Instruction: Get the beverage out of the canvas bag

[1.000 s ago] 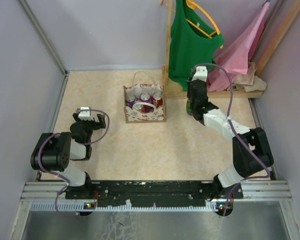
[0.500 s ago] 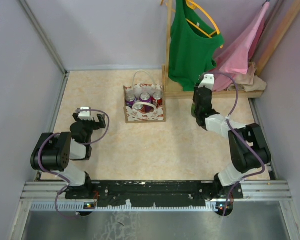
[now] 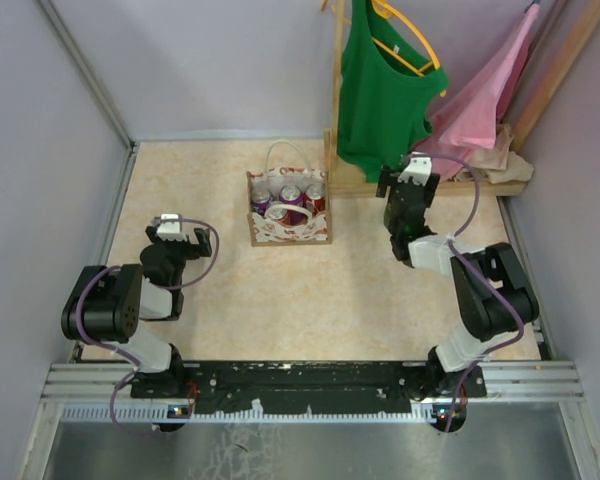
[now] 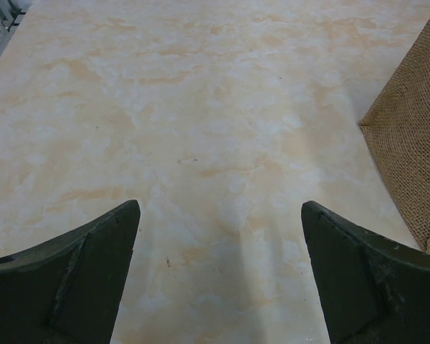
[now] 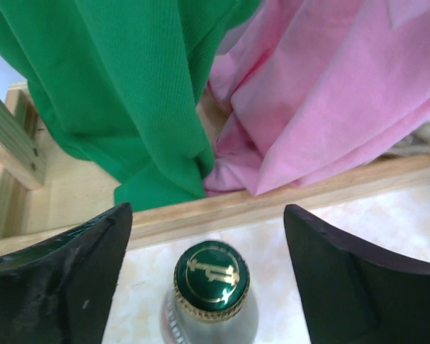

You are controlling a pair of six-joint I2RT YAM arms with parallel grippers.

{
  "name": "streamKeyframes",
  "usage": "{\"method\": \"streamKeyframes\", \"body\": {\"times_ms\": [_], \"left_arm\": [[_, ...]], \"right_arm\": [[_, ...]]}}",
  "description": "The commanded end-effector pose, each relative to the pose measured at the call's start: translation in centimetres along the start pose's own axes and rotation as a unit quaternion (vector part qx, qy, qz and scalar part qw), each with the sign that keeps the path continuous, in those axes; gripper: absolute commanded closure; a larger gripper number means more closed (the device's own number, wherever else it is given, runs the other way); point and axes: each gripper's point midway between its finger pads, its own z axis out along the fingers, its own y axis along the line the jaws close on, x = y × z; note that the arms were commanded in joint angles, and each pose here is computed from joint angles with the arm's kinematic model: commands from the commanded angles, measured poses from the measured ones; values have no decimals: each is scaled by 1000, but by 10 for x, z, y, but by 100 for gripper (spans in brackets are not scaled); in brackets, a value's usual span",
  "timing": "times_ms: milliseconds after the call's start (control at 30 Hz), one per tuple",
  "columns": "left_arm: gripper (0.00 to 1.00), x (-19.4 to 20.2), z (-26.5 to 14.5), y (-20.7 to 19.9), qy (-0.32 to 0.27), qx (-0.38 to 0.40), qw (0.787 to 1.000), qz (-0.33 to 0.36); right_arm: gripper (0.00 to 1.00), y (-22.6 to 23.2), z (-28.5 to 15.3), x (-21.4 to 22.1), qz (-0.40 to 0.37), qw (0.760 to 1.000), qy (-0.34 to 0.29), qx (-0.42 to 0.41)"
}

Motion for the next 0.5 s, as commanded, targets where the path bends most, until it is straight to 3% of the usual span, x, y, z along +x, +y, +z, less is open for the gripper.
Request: {"method": "streamKeyframes", "body": {"times_ms": [0,100,267,467], "left_arm": [[0,-4,4,-1,-8,2,1000,4],[0,-4,4,-1,-7,2,1000,4],[0,-5,4,-1,-8,2,1000,5],[0,-4,4,-1,-7,2,1000,4]], "right_arm": [[6,-1,5,-40,35,998,-56,13],[1,-3,4,-44,36,998,-56,17],[1,-6,-5,-59,41,998,-48,22],[1,18,-44,-104,22,999,-48,-1]]}}
